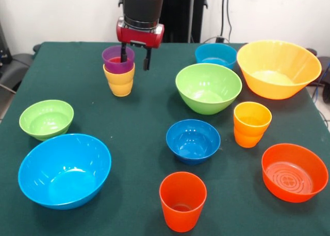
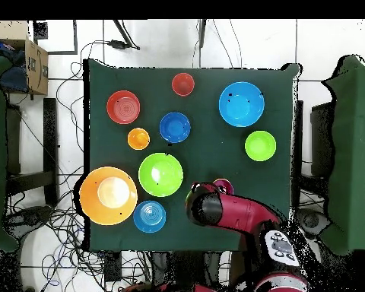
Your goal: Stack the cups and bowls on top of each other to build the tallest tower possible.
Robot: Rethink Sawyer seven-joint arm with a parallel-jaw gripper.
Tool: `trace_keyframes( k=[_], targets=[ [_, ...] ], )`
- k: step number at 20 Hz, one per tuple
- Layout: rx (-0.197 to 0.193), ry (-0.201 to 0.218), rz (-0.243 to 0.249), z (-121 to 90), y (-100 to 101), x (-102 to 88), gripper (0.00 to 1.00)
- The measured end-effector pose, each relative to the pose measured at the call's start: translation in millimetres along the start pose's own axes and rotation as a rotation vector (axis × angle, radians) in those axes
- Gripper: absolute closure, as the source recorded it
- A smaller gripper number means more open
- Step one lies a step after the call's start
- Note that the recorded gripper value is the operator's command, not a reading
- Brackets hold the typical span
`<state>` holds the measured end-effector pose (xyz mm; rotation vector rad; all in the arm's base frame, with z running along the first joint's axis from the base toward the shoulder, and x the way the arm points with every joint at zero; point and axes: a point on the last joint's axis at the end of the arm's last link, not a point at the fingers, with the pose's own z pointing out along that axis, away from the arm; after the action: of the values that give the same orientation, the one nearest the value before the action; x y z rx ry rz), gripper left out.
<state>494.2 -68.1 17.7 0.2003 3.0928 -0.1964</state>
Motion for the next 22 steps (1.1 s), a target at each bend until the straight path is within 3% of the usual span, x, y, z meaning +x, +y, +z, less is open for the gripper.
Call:
trace_keyframes(
  k=[9, 18, 22],
  targets=[
    [0.029, -0.004, -0.023, 5, 2, 7.9, 0.0],
    [0.083, 0.01, -0.075, 33, 3, 33.6, 0.0],
    [0.095, -0.013, -0.08, 33, -1, 32.5, 0.0]
  ],
)
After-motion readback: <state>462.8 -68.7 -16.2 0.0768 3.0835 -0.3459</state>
